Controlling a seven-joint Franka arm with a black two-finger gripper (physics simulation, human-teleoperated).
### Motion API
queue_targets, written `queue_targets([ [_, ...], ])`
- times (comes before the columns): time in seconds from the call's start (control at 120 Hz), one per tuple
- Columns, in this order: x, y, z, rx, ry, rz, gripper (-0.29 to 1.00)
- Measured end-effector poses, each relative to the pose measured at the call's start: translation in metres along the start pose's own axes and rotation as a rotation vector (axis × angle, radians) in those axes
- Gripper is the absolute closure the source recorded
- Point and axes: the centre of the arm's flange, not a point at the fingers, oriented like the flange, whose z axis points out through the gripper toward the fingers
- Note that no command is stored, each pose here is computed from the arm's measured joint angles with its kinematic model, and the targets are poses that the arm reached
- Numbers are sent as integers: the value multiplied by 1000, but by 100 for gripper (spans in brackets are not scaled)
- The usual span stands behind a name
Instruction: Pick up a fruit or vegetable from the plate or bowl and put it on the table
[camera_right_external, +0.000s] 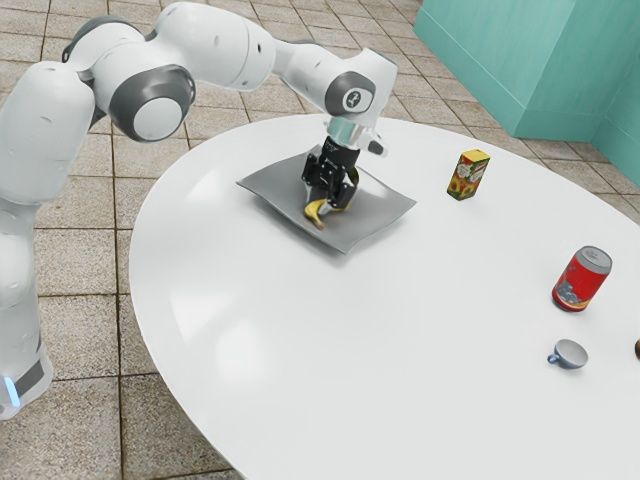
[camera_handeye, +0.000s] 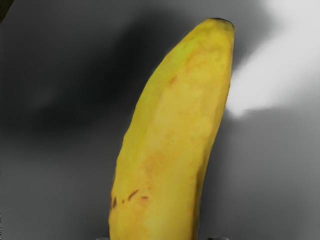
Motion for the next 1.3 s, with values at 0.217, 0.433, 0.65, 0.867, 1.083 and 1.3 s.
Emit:
queue_targets([
  [0.217, 0, -3, 1, -9, -5, -6, 52],
  [0.433, -6, -1, -16, -14, 18, 1, 53],
  [0.65, -40, 40, -74, -28, 94, 78, 56],
  [0.867, -113, 161, -136, -30, 172, 292, 59],
  [1.083, -142, 230, -127, -15, 145, 392, 60],
  [1.3, -160, 265, -127, 5, 149, 432, 27],
])
